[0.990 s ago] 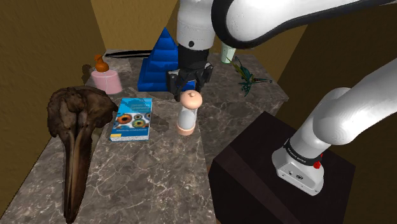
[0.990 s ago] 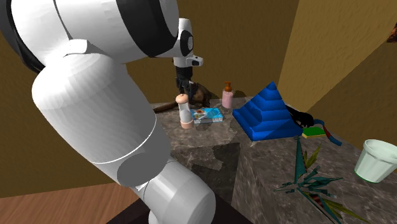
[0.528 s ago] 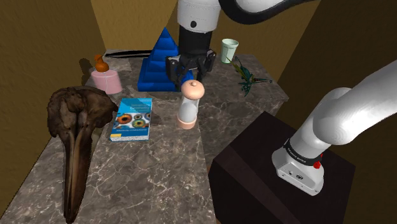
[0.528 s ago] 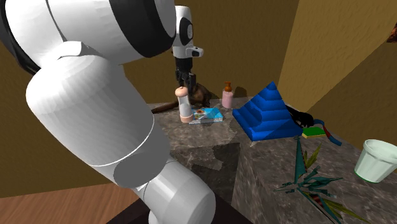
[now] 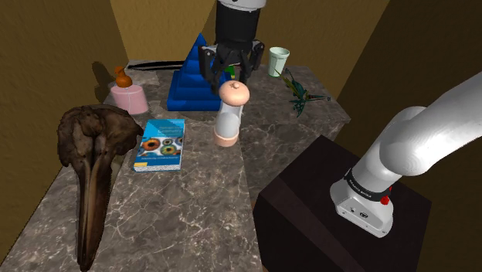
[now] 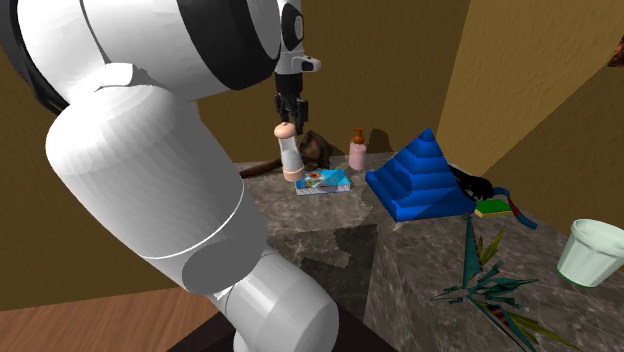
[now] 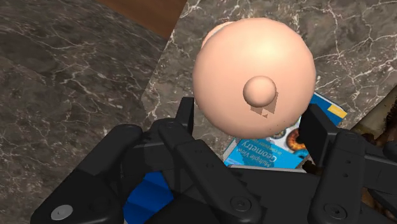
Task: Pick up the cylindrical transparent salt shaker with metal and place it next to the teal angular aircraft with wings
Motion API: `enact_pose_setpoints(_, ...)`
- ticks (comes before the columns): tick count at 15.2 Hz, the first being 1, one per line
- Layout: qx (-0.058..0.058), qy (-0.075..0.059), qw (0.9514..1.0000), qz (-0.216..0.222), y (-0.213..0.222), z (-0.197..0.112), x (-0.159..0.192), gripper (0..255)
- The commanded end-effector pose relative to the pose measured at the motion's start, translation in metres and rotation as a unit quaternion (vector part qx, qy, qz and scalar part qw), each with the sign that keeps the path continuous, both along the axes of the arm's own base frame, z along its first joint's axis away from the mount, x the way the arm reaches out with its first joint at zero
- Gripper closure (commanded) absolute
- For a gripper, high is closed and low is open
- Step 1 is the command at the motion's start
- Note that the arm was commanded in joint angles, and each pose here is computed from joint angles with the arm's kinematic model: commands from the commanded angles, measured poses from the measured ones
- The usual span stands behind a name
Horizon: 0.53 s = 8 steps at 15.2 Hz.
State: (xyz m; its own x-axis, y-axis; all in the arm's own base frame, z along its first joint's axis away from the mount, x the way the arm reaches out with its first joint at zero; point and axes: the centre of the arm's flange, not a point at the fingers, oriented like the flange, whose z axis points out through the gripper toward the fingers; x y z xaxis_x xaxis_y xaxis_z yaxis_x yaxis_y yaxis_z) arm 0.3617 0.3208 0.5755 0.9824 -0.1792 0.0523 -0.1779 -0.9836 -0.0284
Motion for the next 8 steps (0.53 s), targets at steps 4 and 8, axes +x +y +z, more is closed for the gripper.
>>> enact_pose_setpoints(4, 0.000, 0.000, 1.0000, 0.000, 0.000, 0.027, -0.001, 255)
enact_pose_setpoints(8, 0.000, 0.000, 1.0000, 0.000, 0.000, 0.048, -0.001, 255)
